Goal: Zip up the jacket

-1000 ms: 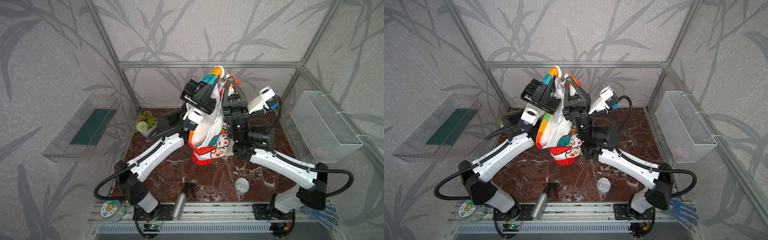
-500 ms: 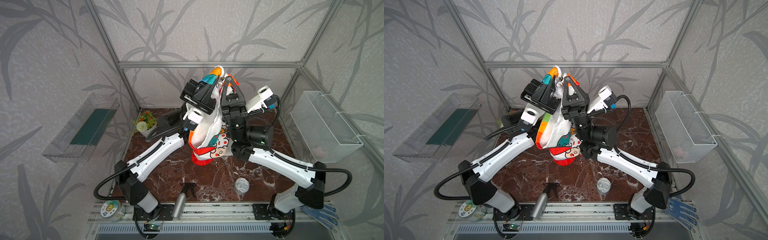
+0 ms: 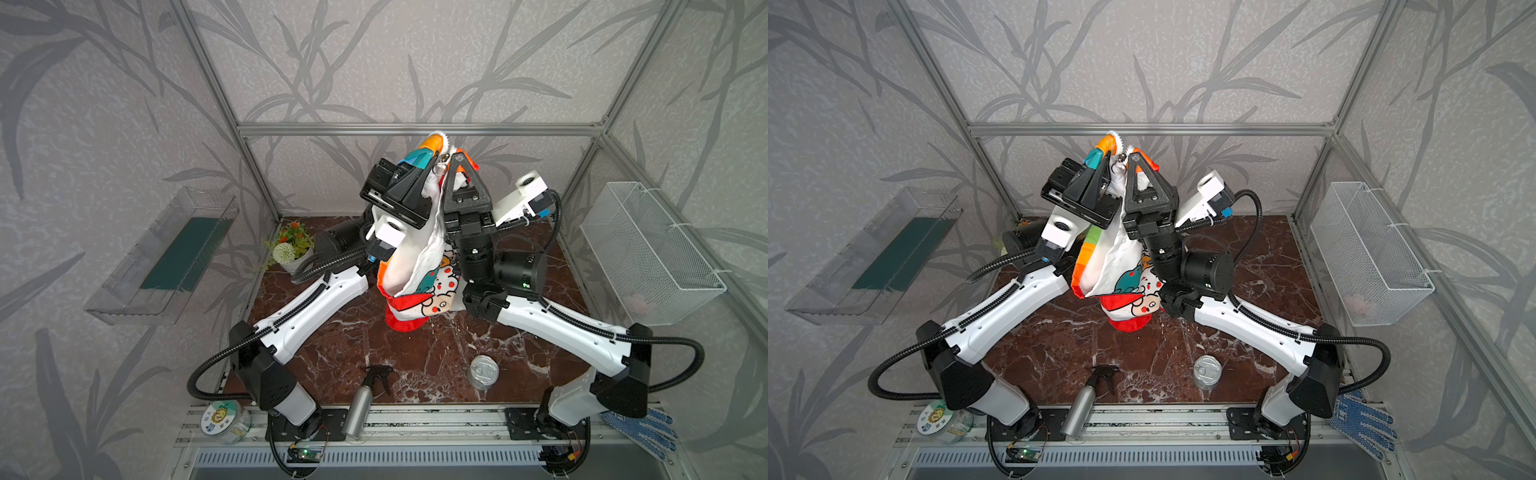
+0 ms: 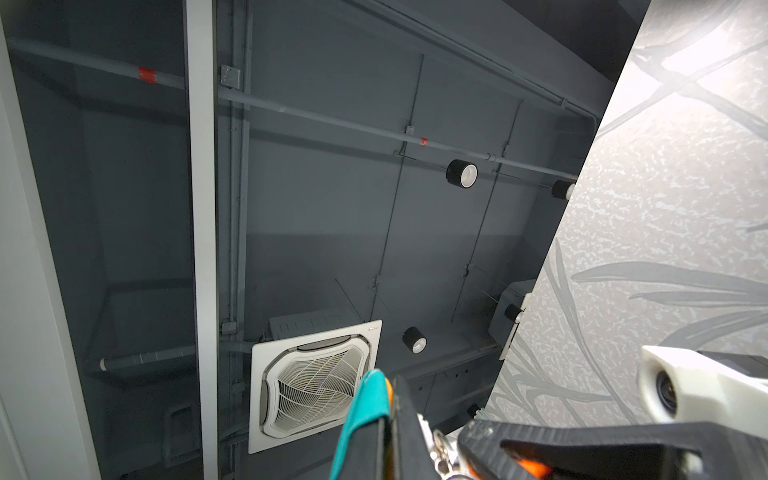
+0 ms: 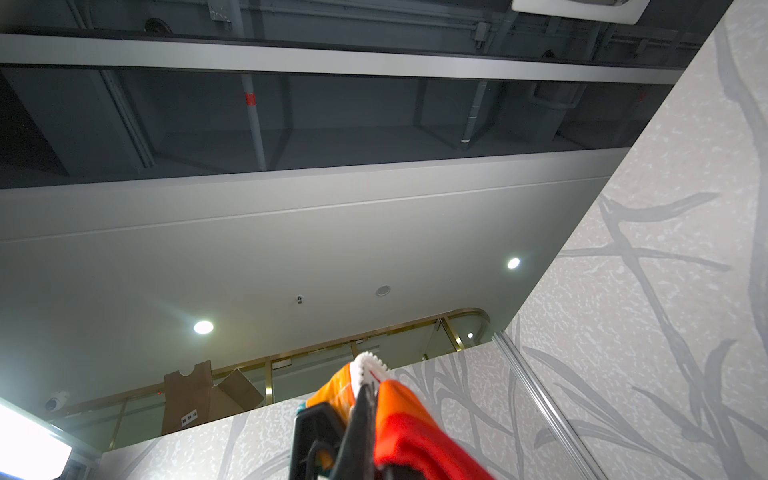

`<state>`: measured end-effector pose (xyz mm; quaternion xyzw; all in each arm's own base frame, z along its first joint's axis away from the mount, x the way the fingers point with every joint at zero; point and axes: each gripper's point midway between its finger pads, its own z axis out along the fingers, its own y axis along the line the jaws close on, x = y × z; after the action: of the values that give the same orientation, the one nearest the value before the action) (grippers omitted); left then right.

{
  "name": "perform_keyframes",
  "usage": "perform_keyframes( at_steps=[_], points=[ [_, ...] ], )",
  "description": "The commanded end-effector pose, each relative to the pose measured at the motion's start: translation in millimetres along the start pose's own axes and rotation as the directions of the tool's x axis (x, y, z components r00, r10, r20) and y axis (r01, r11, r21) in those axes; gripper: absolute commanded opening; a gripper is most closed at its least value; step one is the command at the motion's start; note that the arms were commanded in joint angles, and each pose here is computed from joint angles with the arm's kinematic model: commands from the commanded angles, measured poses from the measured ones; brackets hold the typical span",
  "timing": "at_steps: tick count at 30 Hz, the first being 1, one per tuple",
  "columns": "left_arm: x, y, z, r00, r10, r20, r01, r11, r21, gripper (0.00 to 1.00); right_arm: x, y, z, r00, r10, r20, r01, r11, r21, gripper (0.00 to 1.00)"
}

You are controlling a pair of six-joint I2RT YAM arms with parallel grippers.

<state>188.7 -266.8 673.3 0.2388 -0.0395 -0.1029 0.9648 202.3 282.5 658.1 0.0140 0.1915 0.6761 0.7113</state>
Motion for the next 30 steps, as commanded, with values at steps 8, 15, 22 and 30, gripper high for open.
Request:
perform_keyframes(
  at_steps=[8,15,22,30],
  points=[
    [-19.4,11.0,3.5,0.998,0.03,0.054,-0.028,0.999,-0.034,0.0,-34.3,27.8,8.2,0.996,0.005,0.088,0.001,0.997,-0.077,0.0],
    [-18.3,11.4,3.0,0.998,0.033,0.047,-0.031,0.999,-0.036,0.0,-35.8,30.5,9.8,0.997,-0.008,0.078,0.014,0.996,-0.084,0.0],
    [-18.4,11.6,2.8,0.999,0.028,0.04,-0.027,0.999,-0.032,0.0,-37.8,29.3,9.7,0.997,-0.021,0.078,0.028,0.996,-0.083,0.0],
    [-17.2,14.9,0.0,1.0,0.012,0.019,-0.011,0.999,-0.047,0.0,-40.7,30.3,11.6,0.997,-0.035,0.066,0.04,0.996,-0.085,0.0]
  ],
)
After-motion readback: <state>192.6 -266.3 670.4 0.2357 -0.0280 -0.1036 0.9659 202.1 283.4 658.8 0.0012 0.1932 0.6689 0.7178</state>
